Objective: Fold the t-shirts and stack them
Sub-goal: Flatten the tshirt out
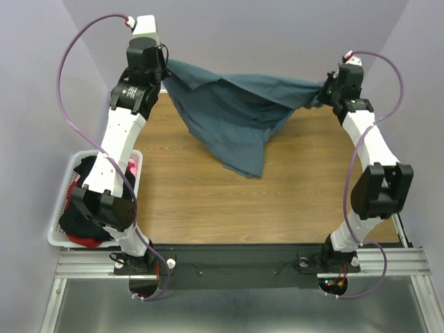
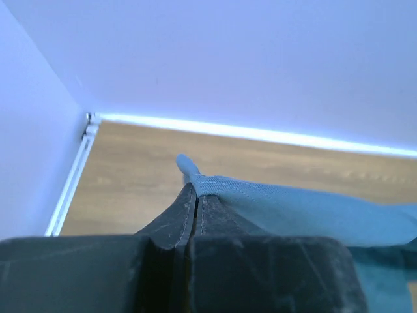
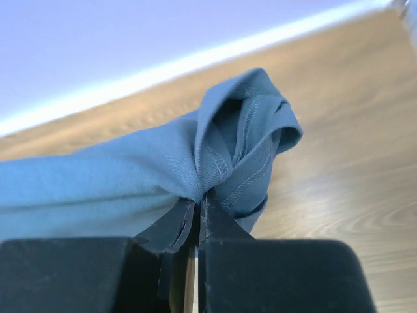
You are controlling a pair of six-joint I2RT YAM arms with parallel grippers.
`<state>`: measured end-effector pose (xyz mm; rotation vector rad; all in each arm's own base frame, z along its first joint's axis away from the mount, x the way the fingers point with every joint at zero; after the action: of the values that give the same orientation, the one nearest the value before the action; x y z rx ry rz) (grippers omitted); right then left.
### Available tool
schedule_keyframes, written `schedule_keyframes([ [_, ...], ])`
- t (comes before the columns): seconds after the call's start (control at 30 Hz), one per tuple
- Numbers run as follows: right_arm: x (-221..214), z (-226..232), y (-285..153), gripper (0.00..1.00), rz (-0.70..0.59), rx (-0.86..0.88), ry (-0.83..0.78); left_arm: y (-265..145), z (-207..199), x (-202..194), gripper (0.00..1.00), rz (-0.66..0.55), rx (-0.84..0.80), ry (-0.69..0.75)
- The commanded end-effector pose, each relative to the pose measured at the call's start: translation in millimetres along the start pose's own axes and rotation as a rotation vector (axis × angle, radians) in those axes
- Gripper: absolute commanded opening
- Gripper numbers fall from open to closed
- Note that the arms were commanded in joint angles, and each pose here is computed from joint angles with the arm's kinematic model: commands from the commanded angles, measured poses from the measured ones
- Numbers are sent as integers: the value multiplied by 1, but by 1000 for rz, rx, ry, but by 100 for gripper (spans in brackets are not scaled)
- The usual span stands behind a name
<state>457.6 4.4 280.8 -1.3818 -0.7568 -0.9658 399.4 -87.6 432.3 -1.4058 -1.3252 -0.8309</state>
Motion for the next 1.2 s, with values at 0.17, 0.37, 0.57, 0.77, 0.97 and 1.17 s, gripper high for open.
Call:
schedule_keyframes([
  [0.17,9,-22,-58,6,-68,-206,-112,-40,24,-34,0,68,-54,-33],
  [0.37,10,-29,-90,7,-36,-249,-149,-86,52,-68,0,131,-74,-15],
  [0.57,-25,-24,-67,12,116,-199,-115,-84,63,-116,0,256,-59,-23],
  [0.77,-36,-37,1,26,238,-196,-60,-45,61,-158,0,327,-33,-21],
  [0.97,-51,-44,43,66,326,-212,0,-4,54,-173,0,374,29,-1],
  [1.17,-67,-43,18,66,364,-194,1,-1,51,-169,0,374,27,0],
])
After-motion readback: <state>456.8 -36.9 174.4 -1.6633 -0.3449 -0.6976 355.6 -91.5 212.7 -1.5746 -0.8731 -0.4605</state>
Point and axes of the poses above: each gripper's point midway between its finger pads, its own y axis out along the fingers, its own z axis along the line the jaws close on, x = y × z, the point moved 8 cm from there along -y, back along the fingers, and after that the axes turned 13 degrees about -y, right-handed, at the moved point
